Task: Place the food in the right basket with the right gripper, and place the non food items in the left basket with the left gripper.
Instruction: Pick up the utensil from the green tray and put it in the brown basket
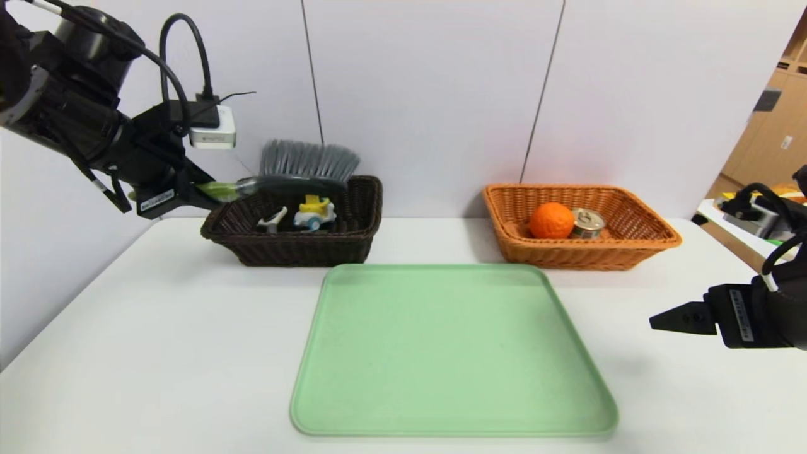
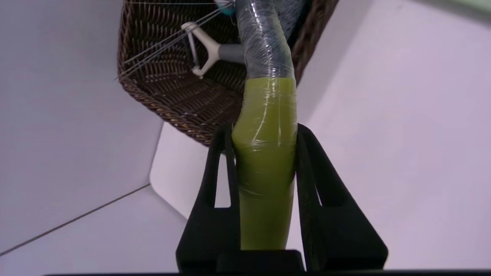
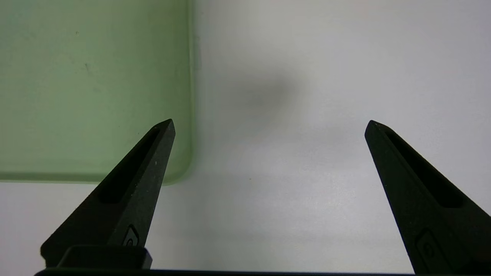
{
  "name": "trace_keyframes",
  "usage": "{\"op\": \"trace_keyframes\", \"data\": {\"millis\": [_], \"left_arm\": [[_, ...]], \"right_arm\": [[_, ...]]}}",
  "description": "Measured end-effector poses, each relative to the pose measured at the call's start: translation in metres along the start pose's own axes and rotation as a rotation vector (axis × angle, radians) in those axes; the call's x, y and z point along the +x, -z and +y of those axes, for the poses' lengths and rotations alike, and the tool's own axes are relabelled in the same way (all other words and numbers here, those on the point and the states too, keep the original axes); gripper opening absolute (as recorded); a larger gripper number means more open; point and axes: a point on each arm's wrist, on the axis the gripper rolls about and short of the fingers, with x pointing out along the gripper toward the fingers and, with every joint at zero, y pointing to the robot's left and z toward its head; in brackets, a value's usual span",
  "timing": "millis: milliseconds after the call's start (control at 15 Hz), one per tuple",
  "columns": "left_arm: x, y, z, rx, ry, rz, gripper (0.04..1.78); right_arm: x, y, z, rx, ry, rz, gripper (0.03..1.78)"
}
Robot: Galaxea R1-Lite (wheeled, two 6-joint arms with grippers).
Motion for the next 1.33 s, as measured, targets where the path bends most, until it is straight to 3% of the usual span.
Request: {"op": "trace_keyframes", "data": {"millis": [333, 933, 1333], "left_arm": [[0.039, 0.006, 0.016, 0.079, -0.062, 0.036, 0.43], [0.061, 0.005, 0.013, 0.149, -0.019, 0.047, 0.43], [0.064, 0.004, 0.013, 0.161, -0.023, 0.059, 1.08]], "right_arm": [[0.005, -0.001, 0.001, -0.002, 0.002, 0.018, 1.71], [0.010, -0.004, 0.002, -0.005, 0.003, 0.029, 1.71], [0.010, -0.003, 0.002, -0.006, 0.003, 0.030, 1.71]]}}
